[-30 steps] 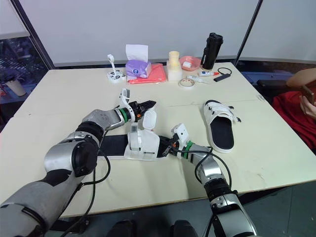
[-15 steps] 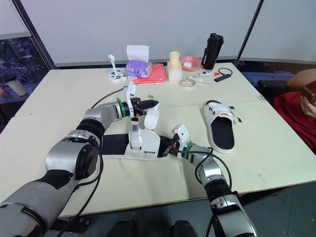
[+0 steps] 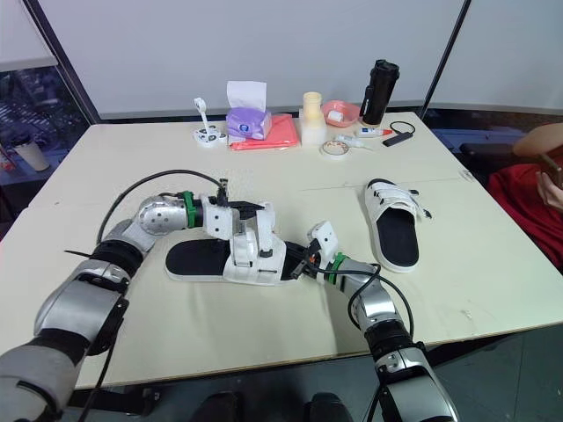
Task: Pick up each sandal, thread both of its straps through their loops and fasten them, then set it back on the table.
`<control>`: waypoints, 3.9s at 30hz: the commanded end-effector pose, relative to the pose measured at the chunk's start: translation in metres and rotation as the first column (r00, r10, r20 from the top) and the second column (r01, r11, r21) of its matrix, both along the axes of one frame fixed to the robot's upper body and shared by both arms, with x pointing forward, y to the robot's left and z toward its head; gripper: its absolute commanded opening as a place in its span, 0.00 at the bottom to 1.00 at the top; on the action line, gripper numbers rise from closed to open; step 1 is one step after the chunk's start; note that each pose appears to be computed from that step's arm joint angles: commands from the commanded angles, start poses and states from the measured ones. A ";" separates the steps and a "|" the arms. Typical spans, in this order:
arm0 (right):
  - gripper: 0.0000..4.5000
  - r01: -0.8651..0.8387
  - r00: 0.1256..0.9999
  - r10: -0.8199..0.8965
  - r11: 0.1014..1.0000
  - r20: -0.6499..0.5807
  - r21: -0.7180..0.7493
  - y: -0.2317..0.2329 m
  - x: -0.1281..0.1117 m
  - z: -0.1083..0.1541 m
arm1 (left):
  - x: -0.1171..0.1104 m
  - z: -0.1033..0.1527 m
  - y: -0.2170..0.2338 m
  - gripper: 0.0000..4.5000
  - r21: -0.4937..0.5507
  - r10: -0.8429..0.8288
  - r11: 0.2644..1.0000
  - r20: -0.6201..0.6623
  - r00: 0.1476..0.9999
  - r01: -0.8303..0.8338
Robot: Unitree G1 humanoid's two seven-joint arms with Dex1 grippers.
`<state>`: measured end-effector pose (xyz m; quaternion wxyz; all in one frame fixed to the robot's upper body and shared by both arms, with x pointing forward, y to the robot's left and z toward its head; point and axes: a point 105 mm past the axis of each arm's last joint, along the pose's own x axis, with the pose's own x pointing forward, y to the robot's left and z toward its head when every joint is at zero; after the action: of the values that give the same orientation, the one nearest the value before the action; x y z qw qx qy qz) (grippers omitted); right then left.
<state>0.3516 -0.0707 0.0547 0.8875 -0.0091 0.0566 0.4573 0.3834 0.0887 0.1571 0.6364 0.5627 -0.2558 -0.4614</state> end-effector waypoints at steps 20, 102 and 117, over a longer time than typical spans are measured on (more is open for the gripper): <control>0.00 0.118 0.940 -0.176 0.971 -0.291 -0.206 -0.041 -0.023 -0.092 | 0.006 0.015 0.008 0.99 -0.082 0.041 0.996 0.145 0.989 -0.030; 0.00 0.134 0.937 -0.191 0.970 -0.292 -0.204 -0.038 -0.021 -0.096 | -0.054 -0.002 -0.020 0.01 -0.235 -0.336 0.849 -0.932 -0.139 -0.473; 0.00 0.131 0.937 -0.192 0.968 -0.293 -0.215 -0.039 -0.024 -0.098 | -0.047 -0.011 -0.020 0.01 -0.214 -0.338 0.831 -0.928 -0.160 -0.514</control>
<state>0.3548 -0.0678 0.0517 0.8869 -0.0114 0.0536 0.4587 0.3370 0.0720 0.1408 0.7593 -0.1901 0.2579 -0.5664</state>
